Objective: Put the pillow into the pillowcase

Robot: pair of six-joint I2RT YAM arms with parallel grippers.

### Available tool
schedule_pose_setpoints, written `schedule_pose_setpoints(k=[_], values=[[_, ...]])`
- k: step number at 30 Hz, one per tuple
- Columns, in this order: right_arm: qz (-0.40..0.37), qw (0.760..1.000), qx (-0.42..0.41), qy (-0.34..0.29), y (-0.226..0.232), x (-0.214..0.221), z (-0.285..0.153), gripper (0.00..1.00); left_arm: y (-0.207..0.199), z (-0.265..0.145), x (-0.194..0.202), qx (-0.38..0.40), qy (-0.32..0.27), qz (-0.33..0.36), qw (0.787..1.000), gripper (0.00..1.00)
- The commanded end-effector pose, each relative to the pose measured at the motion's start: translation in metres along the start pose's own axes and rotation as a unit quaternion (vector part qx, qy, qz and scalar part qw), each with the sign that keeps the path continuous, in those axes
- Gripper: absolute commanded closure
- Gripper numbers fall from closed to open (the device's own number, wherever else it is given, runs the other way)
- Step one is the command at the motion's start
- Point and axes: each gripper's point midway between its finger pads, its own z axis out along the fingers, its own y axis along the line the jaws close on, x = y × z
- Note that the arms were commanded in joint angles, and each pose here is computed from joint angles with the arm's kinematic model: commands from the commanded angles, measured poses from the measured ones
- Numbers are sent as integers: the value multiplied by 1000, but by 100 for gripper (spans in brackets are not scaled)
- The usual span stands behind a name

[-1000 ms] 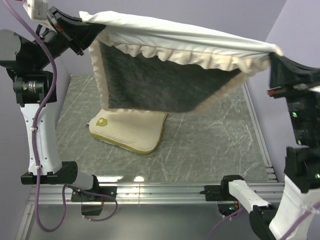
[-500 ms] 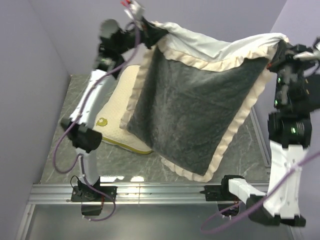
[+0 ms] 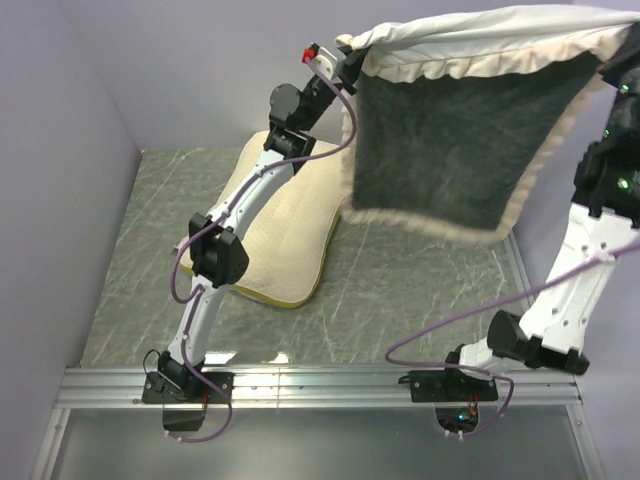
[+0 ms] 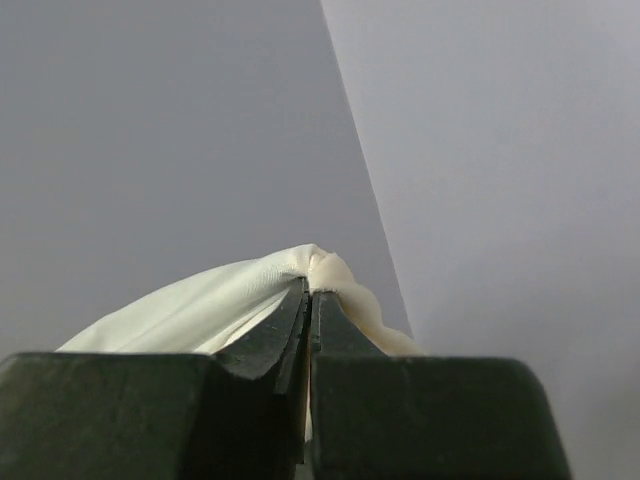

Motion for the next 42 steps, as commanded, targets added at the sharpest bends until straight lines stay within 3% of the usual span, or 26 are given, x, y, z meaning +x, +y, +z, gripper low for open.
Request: schedule_pose_setpoints(k=[1,2,4,7,8,9,10,11,12,15,16,18,19,23,25,26,28,30,31,34,36,37,38,42], values=[[4,985,-55,-161,28,-117,-82,100,19,1,-181,-44,-194,82,977,99],[-10,984,-75,-163,34,-113,-92,100,17,0,-191,-32,-191,61,979,99],[-38,986,-85,-141,30,-84,-113,100,3,-5,-151,26,-132,40,990,99],[-73,993,-85,-19,11,5,-123,100,-42,-40,-62,131,11,-2,991,100],[-86,992,-85,16,3,34,-125,100,-54,-53,-49,159,44,-3,986,99],[-101,989,-95,50,-1,61,-132,100,-74,-90,16,186,137,-44,972,100],[-135,979,-89,127,-21,120,-137,100,-90,-113,40,224,173,-48,958,99],[-148,971,-92,164,-30,149,-143,100,-99,-134,61,244,207,-54,946,99],[-160,958,-90,218,-43,189,-151,100,-117,-180,105,264,289,-88,916,99],[-220,902,-126,351,-69,269,-186,100,-138,-239,149,318,372,-101,866,98],[-225,882,-127,394,-77,289,-202,100,-149,-278,162,351,428,-120,824,97],[-258,842,-145,451,-94,322,-225,100,-157,-300,170,373,460,-133,795,96],[-265,821,-154,482,-100,335,-242,100,-162,-327,171,398,489,-135,764,95],[-312,744,-211,552,-118,369,-297,100,-167,-375,171,427,544,-129,710,94],[-334,695,-244,588,-124,382,-325,100,-167,-392,173,436,564,-126,691,93],[-340,678,-255,599,-126,385,-334,100,-169,-411,169,442,586,-141,665,92],[-345,639,-284,626,-130,391,-355,100,-166,-428,169,444,611,-136,641,79],[-349,613,-316,634,-127,392,-367,88,-159,-444,162,441,632,-143,621,67],[-343,602,-325,643,-126,390,-374,60,-153,-445,159,427,640,-150,621,56],[-328,594,-371,634,-107,375,-376,23,-127,-436,136,398,641,-170,634,36],[-322,612,-381,614,-93,359,-358,17,-95,-422,119,370,638,-165,655,33],[-309,623,-389,604,-84,355,-351,17,-85,-424,111,357,650,-168,650,19],[-301,635,-389,595,-77,351,-342,17,-61,-417,103,332,650,-158,665,18],[-267,673,-356,591,-58,356,-295,20,-7,-429,107,244,680,-127,679,18]])
